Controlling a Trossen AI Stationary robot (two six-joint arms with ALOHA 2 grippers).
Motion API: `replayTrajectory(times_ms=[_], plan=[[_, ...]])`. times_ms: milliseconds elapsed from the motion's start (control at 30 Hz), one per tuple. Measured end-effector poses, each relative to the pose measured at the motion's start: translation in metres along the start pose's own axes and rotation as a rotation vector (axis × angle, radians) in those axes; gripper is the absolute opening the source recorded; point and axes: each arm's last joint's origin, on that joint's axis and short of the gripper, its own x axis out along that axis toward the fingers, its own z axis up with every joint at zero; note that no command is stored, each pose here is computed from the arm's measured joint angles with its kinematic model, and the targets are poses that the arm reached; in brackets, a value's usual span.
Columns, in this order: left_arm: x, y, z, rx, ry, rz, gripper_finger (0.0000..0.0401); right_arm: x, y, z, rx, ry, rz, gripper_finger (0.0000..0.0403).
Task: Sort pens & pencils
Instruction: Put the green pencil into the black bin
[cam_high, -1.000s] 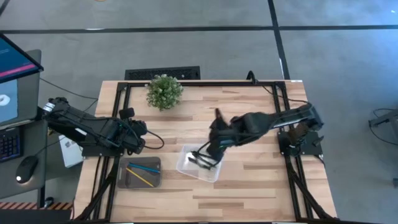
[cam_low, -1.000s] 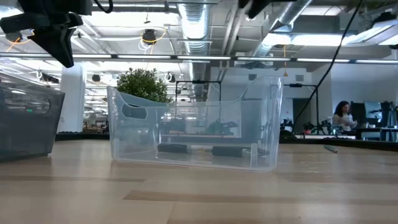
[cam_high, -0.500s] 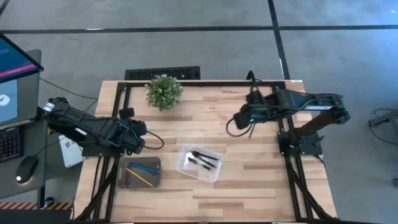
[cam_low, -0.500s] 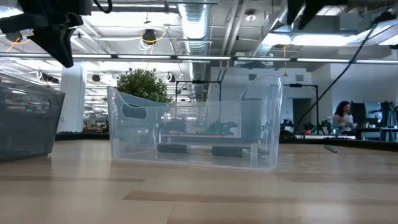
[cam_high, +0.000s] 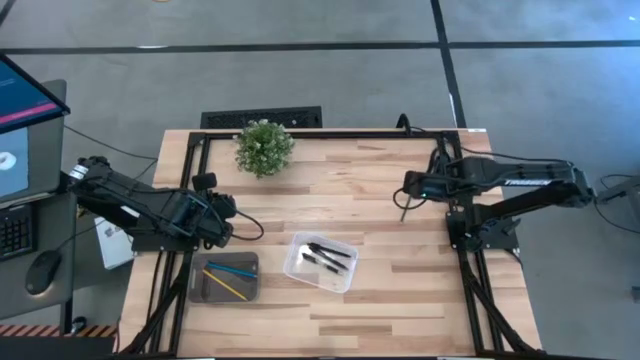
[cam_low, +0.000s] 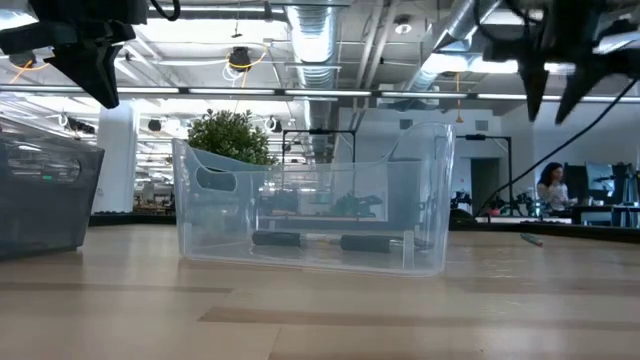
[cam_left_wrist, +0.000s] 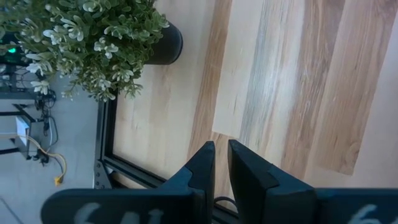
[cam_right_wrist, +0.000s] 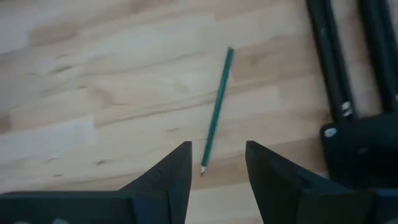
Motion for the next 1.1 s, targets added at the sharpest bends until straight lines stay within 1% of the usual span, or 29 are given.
replayTrajectory(times_ms=[133,267,367,500,733,1000,1100], plan=[[0.000,0.000,0.000,0.000,0.000,0.000,0.0036,0.033,-0.002,-0.002,0.065,0.044,-0.011,0.0173],[0.000,0.000,0.000,0.000,0.000,0.000,0.0036,0.062,-0.001,-0.001,0.117,0.063,0.030,0.0173],[0.000,0.000,0.000,0.000,0.000,-0.001,0.0036,0.077,-0.003,0.002,0.180,0.072,0.036,0.0171],[0.000,0.000,0.000,-0.001,0.001,-0.002,0.0036,0.090,-0.009,0.007,0.236,0.091,0.005,0.0171],[0.000,0.000,0.000,-0.001,0.003,-0.005,0.0036,0.112,-0.009,0.005,0.246,0.139,-0.059,0.0173],[0.000,0.000,0.000,-0.001,0.000,-0.001,0.0036,0.139,0.010,-0.008,0.211,0.241,-0.102,0.0172],[0.000,0.000,0.000,-0.001,0.000,0.000,0.0036,0.149,0.013,-0.014,0.224,0.292,-0.146,0.0173]])
